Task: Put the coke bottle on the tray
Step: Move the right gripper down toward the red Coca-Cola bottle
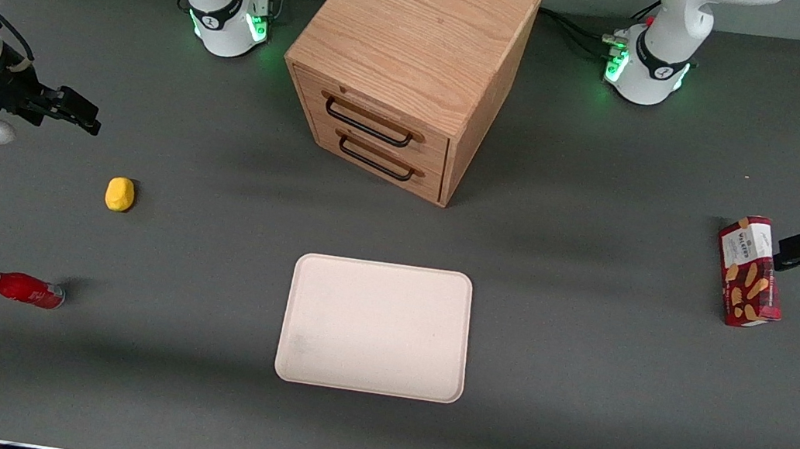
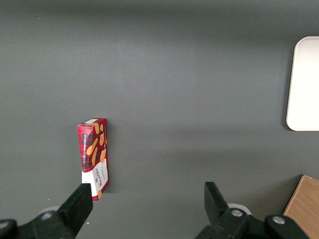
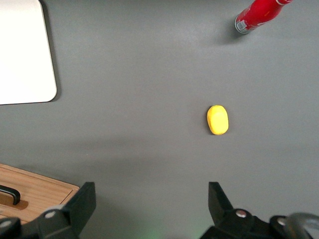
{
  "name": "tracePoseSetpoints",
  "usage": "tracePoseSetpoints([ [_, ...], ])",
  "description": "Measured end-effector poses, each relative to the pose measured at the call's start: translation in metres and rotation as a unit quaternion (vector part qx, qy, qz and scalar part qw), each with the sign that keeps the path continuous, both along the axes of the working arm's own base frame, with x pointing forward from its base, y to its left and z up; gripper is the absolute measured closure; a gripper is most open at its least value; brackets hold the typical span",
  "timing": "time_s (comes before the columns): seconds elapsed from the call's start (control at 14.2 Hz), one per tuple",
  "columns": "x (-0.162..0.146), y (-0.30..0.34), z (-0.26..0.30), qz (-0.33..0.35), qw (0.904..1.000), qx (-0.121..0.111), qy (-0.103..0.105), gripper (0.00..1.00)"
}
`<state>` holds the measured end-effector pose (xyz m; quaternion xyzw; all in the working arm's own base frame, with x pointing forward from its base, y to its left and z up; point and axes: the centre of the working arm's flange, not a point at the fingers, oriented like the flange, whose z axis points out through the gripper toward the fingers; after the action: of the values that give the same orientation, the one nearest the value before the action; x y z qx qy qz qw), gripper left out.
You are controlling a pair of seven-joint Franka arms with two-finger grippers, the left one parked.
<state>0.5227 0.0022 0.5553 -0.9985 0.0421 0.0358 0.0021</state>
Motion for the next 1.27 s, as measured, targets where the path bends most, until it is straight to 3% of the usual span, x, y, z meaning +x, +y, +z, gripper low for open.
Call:
tracePoseSetpoints([
  [0.42, 0.012, -0.002, 0.002, -0.008, 1.0000, -0.002, -0.005, 0.00],
  [0.49, 0.021, -0.006, 0.001, -0.011, 0.9999, -0.005, -0.006, 0.00],
  [0.77, 0.072, -0.029, -0.020, -0.017, 0.9984, -0.055, -0.004, 0.00],
  [0.99, 0.110, -0.052, -0.047, -0.021, 0.9980, -0.060, 0.004, 0.00],
  [1.27, 0.152, -0.099, -0.086, 0.015, 0.9988, -0.045, -0.007, 0.00],
])
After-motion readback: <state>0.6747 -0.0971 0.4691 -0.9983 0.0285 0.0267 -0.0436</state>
